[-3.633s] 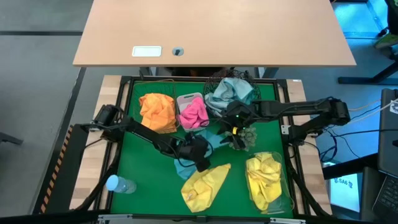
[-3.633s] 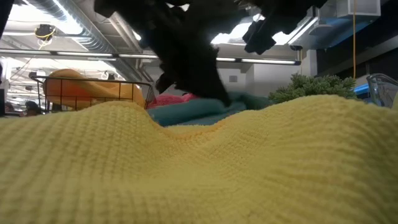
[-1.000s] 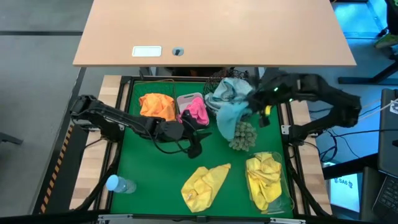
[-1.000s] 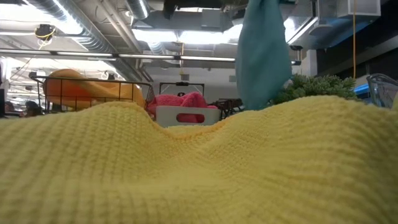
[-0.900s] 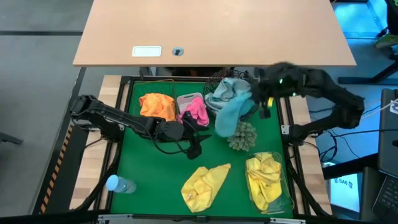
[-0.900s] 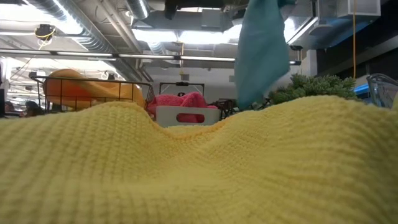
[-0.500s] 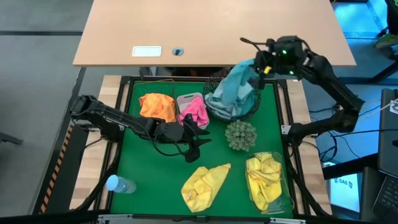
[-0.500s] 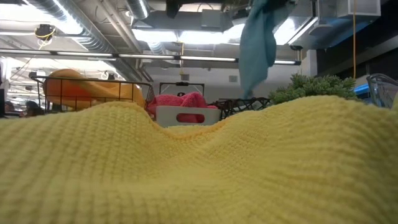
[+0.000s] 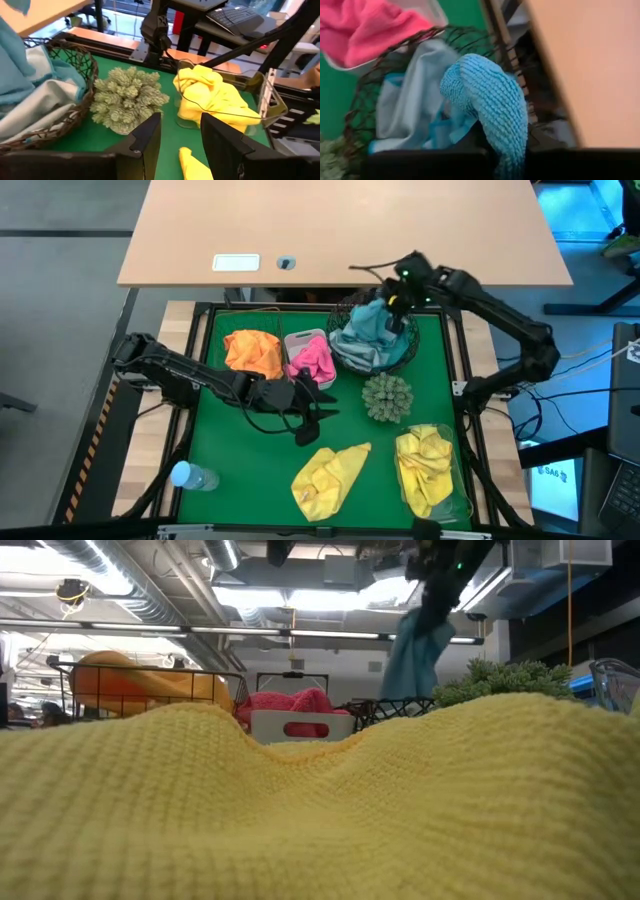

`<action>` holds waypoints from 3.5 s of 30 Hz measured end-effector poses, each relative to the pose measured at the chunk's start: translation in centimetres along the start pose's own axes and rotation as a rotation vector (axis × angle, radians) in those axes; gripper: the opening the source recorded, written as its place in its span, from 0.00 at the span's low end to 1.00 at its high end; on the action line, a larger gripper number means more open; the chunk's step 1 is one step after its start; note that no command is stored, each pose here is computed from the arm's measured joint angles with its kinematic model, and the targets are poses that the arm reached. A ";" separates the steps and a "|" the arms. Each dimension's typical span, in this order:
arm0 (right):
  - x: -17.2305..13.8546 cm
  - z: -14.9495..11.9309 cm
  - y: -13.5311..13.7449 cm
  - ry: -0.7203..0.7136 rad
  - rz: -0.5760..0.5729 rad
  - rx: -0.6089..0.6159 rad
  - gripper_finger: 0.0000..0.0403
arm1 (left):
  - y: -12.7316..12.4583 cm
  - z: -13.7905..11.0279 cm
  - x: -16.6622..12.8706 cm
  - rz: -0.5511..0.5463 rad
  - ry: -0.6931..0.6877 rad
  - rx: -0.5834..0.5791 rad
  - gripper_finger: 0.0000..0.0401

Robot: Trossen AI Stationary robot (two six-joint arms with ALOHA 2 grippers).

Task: Sort microfiber towel by color & place in baskets
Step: Put the blue microfiber towel into the black basket, then put the yellow microfiber towel into the transparent bin

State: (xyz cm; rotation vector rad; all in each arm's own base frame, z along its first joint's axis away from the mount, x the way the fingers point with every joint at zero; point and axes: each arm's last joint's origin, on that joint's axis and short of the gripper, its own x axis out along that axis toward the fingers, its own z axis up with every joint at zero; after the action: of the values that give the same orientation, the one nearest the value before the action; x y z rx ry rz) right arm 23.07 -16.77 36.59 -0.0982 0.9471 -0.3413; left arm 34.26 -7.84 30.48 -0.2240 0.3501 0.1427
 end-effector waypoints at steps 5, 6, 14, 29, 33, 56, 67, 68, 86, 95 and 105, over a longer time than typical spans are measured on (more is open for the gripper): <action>3.1 -1.1 0.4 0.086 0.074 0.053 0.06 | 0.0 -0.3 0.0 -0.007 0.029 0.007 0.33; 3.5 -1.2 0.5 0.100 0.083 0.055 0.06 | 0.0 -0.3 0.0 -0.005 0.032 0.008 0.33; 5.8 -1.8 0.6 0.175 0.122 0.066 0.06 | 0.0 -0.8 0.3 0.000 0.055 0.005 0.33; 6.1 -1.9 0.5 0.210 0.074 0.062 0.50 | -2.3 -1.8 -0.6 -0.054 0.096 -0.046 0.33; 6.1 -2.0 0.5 0.222 0.070 0.061 0.57 | -2.9 -2.3 -1.0 -0.069 0.116 -0.037 0.33; -2.7 1.9 0.7 0.110 0.195 0.112 0.59 | -4.6 -8.1 2.1 -0.130 0.429 -0.153 0.33; -3.6 3.1 6.9 0.142 0.417 0.018 0.59 | -5.8 -11.8 4.3 -0.121 0.493 -0.113 0.33; -3.6 3.3 7.5 0.144 0.428 0.009 0.59 | -5.8 -12.2 4.4 -0.117 0.503 -0.109 0.33; -6.3 3.8 17.9 0.156 0.615 -0.168 0.59 | -7.5 -15.3 5.9 -0.136 0.494 -0.136 0.33; -7.9 3.2 21.4 0.160 0.674 -0.234 0.59 | -7.3 -17.4 7.1 -0.106 0.516 -0.090 0.33; -9.5 2.4 24.5 0.138 0.694 -0.334 0.59 | -7.0 -19.4 8.1 -0.077 0.548 -0.064 0.33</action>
State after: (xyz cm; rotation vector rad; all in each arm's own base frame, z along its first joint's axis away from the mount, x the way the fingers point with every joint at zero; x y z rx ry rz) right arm 25.88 9.23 39.72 -0.0458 1.1060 0.4576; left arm 36.79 -18.42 11.21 -0.3391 0.8816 0.0132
